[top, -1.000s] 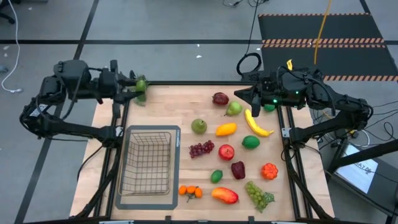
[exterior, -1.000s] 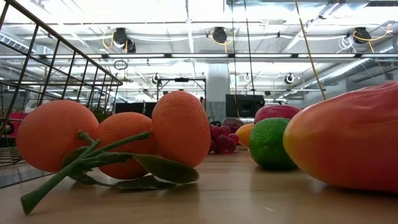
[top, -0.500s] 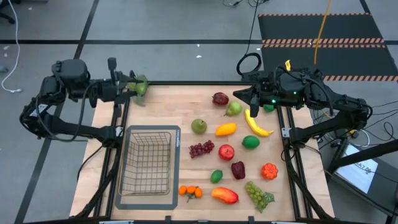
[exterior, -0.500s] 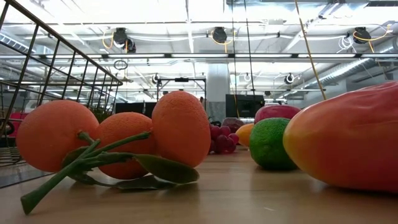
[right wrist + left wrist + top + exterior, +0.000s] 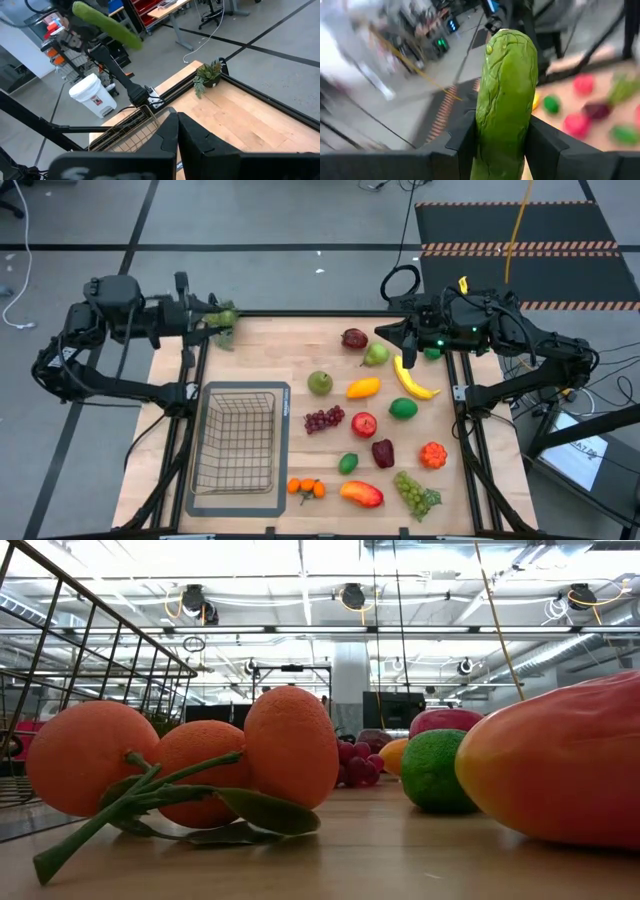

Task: Build produce basket
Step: Put the green cucumber into the wire basket

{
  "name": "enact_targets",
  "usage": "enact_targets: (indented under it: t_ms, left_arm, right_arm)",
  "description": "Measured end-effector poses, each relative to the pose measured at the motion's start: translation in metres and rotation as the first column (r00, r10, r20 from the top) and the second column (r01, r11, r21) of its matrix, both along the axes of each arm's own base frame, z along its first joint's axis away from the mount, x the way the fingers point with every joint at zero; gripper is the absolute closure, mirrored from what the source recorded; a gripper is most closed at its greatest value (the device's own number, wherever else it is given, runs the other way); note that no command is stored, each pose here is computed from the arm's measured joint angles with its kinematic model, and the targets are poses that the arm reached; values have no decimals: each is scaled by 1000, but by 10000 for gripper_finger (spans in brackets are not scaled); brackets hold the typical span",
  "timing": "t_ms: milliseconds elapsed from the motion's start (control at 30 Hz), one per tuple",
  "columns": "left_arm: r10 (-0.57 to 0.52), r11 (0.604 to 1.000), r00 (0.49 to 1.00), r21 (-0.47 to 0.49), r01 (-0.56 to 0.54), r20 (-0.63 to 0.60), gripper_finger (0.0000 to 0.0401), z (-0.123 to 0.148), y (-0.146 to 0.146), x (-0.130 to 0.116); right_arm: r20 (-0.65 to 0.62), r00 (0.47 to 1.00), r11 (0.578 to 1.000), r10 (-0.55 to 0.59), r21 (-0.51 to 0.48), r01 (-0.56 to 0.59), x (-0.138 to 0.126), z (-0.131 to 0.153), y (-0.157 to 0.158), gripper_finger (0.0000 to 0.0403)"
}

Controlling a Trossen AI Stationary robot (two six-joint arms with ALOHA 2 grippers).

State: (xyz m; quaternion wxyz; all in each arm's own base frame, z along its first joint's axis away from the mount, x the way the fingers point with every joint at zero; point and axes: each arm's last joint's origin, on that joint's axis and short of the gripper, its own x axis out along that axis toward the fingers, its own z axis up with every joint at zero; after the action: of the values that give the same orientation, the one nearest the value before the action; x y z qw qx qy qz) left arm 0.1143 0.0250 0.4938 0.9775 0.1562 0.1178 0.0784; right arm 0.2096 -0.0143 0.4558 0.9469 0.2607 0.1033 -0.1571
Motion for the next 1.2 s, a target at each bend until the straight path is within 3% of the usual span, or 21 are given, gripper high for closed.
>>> enact_targets:
  t_ms: [67,133,300,400,467,567,633,733,1000,1100,1200]
  left_arm:
    - [49,977,998,-210,-40,36,261,0,0,0]
    - [100,914,993,-399,-71,54,261,-1,0,0]
    - [180,650,984,-751,-116,4,261,-7,-2,-1]
    - [198,465,975,-866,-186,-103,261,-15,-3,-4]
    - [193,364,963,-897,-250,-190,261,-22,-5,-7]
    - [175,273,933,-895,-352,-314,261,-32,-7,-12]
    - [169,241,903,-872,-426,-395,261,-39,-8,-17]
    - [174,231,850,-818,-526,-497,261,-49,-9,-20]
    - [174,356,717,-635,-685,-675,261,-87,-8,-9]
    - [144,362,668,-589,-722,-730,261,-111,-8,1]
    - [77,345,641,-583,-736,-763,261,-135,-11,11]
  right_arm:
    - [0,1000,1000,3,1,-3,0,0,1,403]
    - [0,1000,1000,10,1,-10,0,0,2,403]
    - [0,1000,1000,25,2,-25,0,0,5,403]
    - [0,1000,1000,28,2,-28,0,0,6,403]
    - [0,1000,1000,28,2,-28,0,0,6,403]
    - [0,1000,1000,28,2,-28,0,0,6,403]
    - [0,1000,1000,28,2,-28,0,0,6,403]
    - [0,1000,1000,28,2,-28,0,0,6,403]
    - [0,1000,1000,28,2,-28,0,0,6,403]
    - [0,1000,1000,27,1,-27,0,0,6,403]
    - [-1,1000,1000,26,0,-26,0,0,6,403]
